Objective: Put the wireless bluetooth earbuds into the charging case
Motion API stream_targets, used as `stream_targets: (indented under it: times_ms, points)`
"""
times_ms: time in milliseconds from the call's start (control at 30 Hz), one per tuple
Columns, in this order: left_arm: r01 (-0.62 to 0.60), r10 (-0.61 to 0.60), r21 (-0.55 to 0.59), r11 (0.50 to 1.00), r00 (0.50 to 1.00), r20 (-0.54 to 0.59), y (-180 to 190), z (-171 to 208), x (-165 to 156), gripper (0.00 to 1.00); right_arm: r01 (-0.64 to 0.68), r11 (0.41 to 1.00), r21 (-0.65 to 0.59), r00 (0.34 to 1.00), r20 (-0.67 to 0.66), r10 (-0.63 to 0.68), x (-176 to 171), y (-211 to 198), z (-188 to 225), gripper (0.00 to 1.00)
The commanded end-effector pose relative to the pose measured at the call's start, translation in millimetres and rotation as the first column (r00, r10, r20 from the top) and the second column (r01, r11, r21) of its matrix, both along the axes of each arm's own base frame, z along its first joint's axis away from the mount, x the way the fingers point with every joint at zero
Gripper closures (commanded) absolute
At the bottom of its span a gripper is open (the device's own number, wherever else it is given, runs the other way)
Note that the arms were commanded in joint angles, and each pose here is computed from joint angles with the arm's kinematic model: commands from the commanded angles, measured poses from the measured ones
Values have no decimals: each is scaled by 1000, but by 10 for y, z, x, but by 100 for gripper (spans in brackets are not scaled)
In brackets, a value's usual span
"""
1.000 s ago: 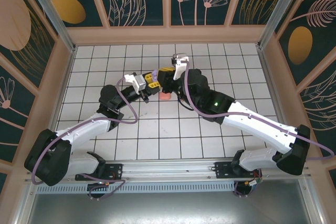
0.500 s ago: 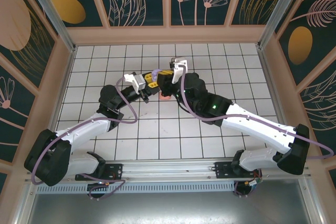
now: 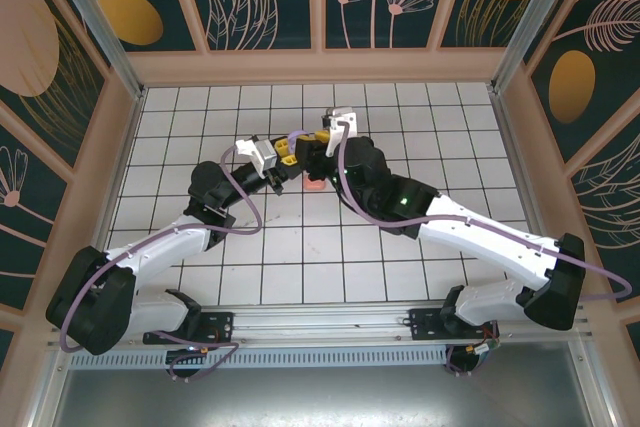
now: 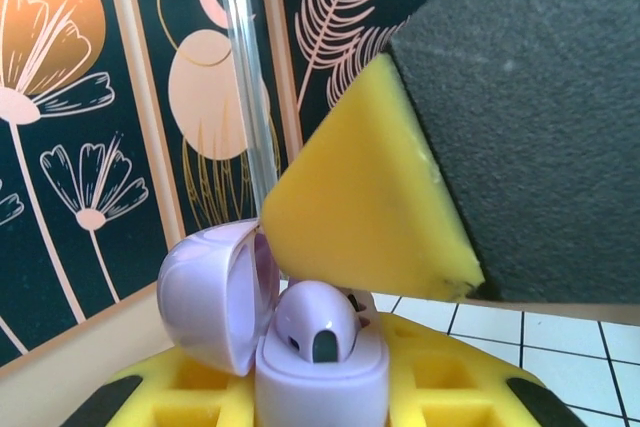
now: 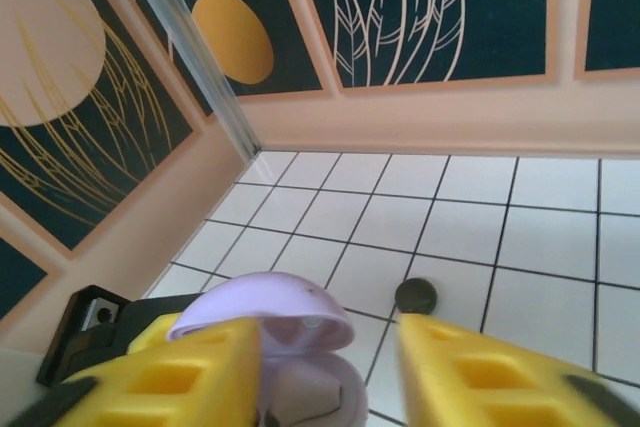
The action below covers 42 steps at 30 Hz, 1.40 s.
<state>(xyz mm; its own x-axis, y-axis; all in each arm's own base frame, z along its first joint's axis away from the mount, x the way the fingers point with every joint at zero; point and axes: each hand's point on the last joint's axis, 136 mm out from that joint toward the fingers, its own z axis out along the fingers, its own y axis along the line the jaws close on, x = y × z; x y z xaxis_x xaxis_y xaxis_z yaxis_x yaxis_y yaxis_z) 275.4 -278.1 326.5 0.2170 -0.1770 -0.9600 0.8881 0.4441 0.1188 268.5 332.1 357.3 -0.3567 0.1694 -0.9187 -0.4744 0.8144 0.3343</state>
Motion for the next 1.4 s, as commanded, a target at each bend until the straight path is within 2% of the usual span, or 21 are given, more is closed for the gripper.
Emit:
stream_targets:
  times_ms: [0,133,200,400,567,700,900,967,1367]
  points:
    - [28,-22,-64,998,995,100,26,332,-133,100,20,999,25,1000,-14,-20,1,-32,130,48]
    - [29,-24,-63,998,995,92,26,299,-133,100,-9,992,128,1000,16,7,-47,-101,465,35]
    - [30,-24,-59,998,996,89,22,276,-129,100,-35,984,174,999,28,31,-81,-132,607,33]
    - [30,-26,-53,998,996,79,16,223,-123,100,-78,964,254,997,39,70,-158,-260,886,31]
    - [40,-37,-44,998,997,70,10,167,-141,100,-52,971,235,999,6,52,-77,-390,842,33]
    - [61,-59,-31,998,997,56,-6,112,-175,100,-35,979,202,997,-62,49,96,-492,663,43]
    - [99,-99,-7,995,995,22,-44,16,-215,100,-49,991,126,989,-130,65,322,-483,506,74]
    - [109,-109,-3,994,994,14,-55,-7,-220,100,-71,992,103,985,-152,86,379,-413,447,80]
    - [123,-123,11,992,992,-5,-90,-51,-201,100,-241,971,13,922,-309,233,581,136,-10,92]
